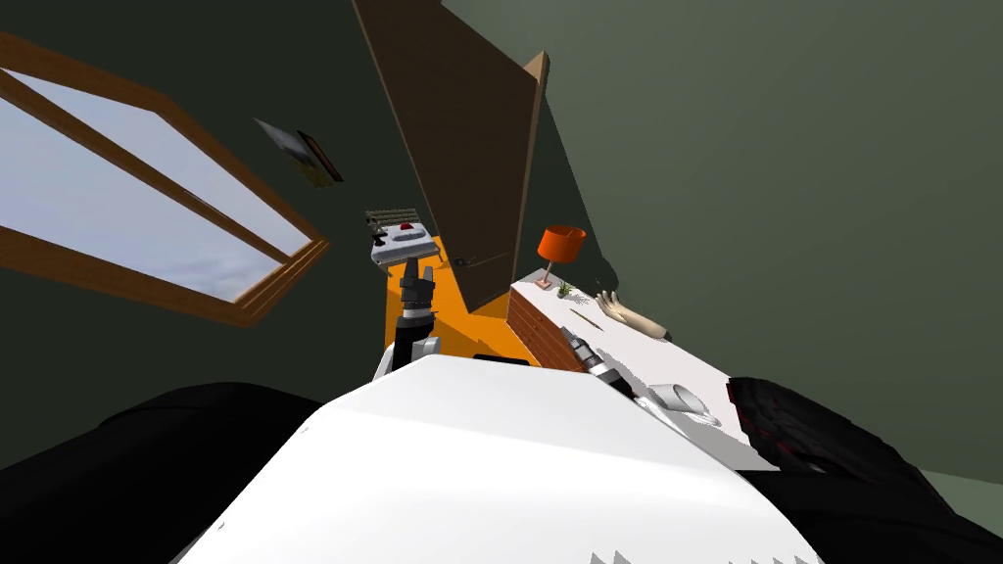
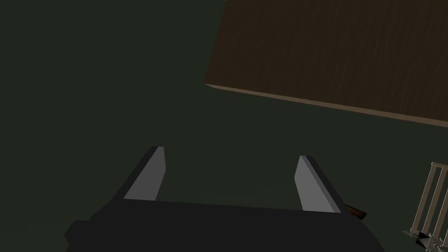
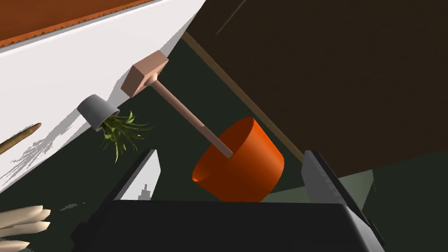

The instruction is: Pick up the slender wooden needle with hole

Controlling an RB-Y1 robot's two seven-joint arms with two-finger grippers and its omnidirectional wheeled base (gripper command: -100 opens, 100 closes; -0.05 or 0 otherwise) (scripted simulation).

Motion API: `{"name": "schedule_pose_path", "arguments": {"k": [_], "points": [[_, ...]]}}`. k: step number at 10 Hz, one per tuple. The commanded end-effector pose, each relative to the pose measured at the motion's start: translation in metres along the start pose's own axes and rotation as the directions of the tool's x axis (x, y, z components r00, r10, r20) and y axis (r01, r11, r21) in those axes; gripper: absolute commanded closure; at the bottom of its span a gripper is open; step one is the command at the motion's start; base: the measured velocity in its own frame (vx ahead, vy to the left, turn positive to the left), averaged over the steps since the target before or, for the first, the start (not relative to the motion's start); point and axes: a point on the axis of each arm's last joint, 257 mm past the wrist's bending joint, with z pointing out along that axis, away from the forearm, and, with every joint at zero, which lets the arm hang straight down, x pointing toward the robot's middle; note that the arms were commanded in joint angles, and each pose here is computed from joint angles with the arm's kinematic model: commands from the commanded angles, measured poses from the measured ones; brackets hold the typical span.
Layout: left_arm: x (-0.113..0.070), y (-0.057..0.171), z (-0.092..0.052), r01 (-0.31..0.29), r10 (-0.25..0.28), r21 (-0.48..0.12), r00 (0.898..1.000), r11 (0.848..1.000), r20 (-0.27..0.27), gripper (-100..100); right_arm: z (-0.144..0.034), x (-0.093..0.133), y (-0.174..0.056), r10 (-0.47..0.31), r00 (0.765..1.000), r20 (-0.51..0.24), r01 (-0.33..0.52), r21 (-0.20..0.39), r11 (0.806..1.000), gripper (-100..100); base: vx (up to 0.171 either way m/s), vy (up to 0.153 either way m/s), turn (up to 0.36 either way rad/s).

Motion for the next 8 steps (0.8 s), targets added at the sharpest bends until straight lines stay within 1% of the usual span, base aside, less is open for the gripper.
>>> {"name": "schedule_pose_path", "arguments": {"k": [1, 2, 3, 4, 5, 6, 7, 8], "points": [[0.000, 0.000, 0.000, 0.000, 0.000, 0.000, 1.000, 1.000, 0.000, 0, -0.018, 0.014, -0.026, -0.039, 0.997, -0.070, 0.042, 0.050, 0.998, -100, 0.019, 0.043, 0.090], [0.000, 0.000, 0.000, 0.000, 0.000, 0.000, 1.000, 1.000, 0.000, 0, -0.023, 0.014, -0.034, -0.055, 0.994, -0.091, 0.061, 0.062, 0.996, -100, 0.020, 0.036, 0.061], [0.000, 0.000, 0.000, 0.000, 0.000, 0.000, 1.000, 1.000, 0.000, 0, -0.039, 0.025, -0.054, -0.087, 0.985, -0.151, 0.102, 0.095, 0.990, -100, 0.030, 0.052, 0.133], [0.000, 0.000, 0.000, 0.000, 0.000, 0.000, 1.000, 1.000, 0.000, 0, -0.043, 0.025, -0.062, -0.096, 0.982, -0.165, 0.115, 0.106, 0.988, -100, 0.022, 0.037, 0.066], [0.000, 0.000, 0.000, 0.000, 0.000, 0.000, 1.000, 1.000, 0.000, 0, -0.059, 0.034, -0.080, -0.125, 0.966, -0.224, 0.157, 0.132, 0.979, -100, 0.029, 0.034, 0.136], [0.000, 0.000, 0.000, 0.000, 0.000, 0.000, 1.000, 1.000, 0.000, 0, -0.065, 0.033, -0.088, -0.134, 0.962, -0.240, 0.172, 0.145, 0.974, -100, 0.026, 0.027, 0.051], [0.000, 0.000, 0.000, 0.000, 0.000, 0.000, 1.000, 1.000, 0.000, 0, -0.083, 0.039, -0.107, -0.164, 0.939, -0.303, 0.221, 0.166, 0.961, -100, 0.031, 0.040, 0.107], [0.000, 0.000, 0.000, 0.000, 0.000, 0.000, 1.000, 1.000, 0.000, 0, -0.088, 0.038, -0.114, -0.168, 0.934, -0.314, 0.232, 0.178, 0.956, -100, 0.031, 0.033, 0.068]]}}
